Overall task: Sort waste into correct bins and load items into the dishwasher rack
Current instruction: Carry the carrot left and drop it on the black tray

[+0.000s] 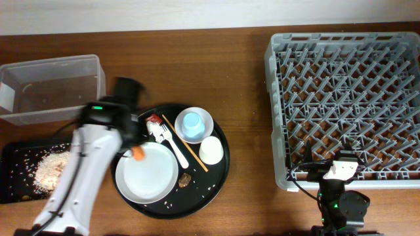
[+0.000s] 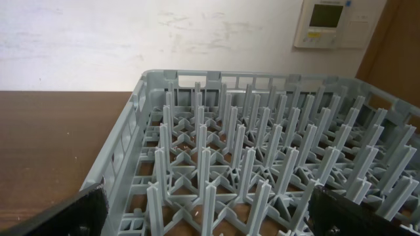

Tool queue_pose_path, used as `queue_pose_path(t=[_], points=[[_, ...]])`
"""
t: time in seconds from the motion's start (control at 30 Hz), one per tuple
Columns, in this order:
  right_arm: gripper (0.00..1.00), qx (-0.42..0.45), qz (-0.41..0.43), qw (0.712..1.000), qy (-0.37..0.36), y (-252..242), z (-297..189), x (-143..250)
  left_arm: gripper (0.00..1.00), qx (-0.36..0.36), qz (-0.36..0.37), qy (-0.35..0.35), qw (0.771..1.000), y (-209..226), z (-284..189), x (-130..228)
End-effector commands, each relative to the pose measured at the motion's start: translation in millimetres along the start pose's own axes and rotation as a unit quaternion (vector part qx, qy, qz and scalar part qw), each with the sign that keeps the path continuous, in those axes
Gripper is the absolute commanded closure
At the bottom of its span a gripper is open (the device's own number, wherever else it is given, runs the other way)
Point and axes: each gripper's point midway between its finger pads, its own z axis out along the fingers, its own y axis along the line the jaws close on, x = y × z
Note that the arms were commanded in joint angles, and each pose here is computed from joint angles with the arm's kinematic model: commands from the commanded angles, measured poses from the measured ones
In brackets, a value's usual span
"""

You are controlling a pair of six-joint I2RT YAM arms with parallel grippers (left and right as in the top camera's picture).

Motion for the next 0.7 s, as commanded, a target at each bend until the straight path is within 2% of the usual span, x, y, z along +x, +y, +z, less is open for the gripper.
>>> queue_pose_path(t=[0.0, 0.07, 0.13, 0.27, 0.37, 0.47, 0.6, 0.63, 0.67], points=[[0.01, 0.002, 0.001, 1.0, 0.003, -1, 0, 3, 0.95, 0.025, -0.133, -0.051, 0.99, 58, -5, -46], [0.01, 0.002, 0.001, 1.0, 0.003, -1, 0, 3, 0.95, 0.039, -0.193, -0.074, 0.978, 87, -5, -63], [0.01, 0.002, 0.001, 1.0, 0.003, -1, 0, 3, 0.95, 0.026, -0.289, -0.101, 0.952, 138, -4, -74], [0.01, 0.002, 0.001, 1.0, 0.003, -1, 0, 3, 0.94, -0.002, -0.396, -0.103, 0.913, 204, 16, -65], [0.01, 0.003, 0.001, 1.0, 0.003, -1, 0, 3, 0.94, -0.013, -0.427, -0.067, 0.902, 220, 47, -53], [0.01, 0.002, 0.001, 1.0, 0.003, -1, 0, 3, 0.94, -0.024, -0.44, -0.001, 0.898, 226, 88, -38], [0.01, 0.002, 0.001, 1.0, 0.003, -1, 0, 3, 0.93, -0.034, -0.451, 0.037, 0.891, 234, 115, -26], [0.01, 0.002, 0.001, 1.0, 0.003, -1, 0, 3, 0.84, -0.043, -0.454, 0.043, 0.889, 238, 119, -22], [0.01, 0.002, 0.001, 1.0, 0.003, -1, 0, 3, 0.84, -0.048, -0.46, 0.052, 0.885, 243, 124, -17]])
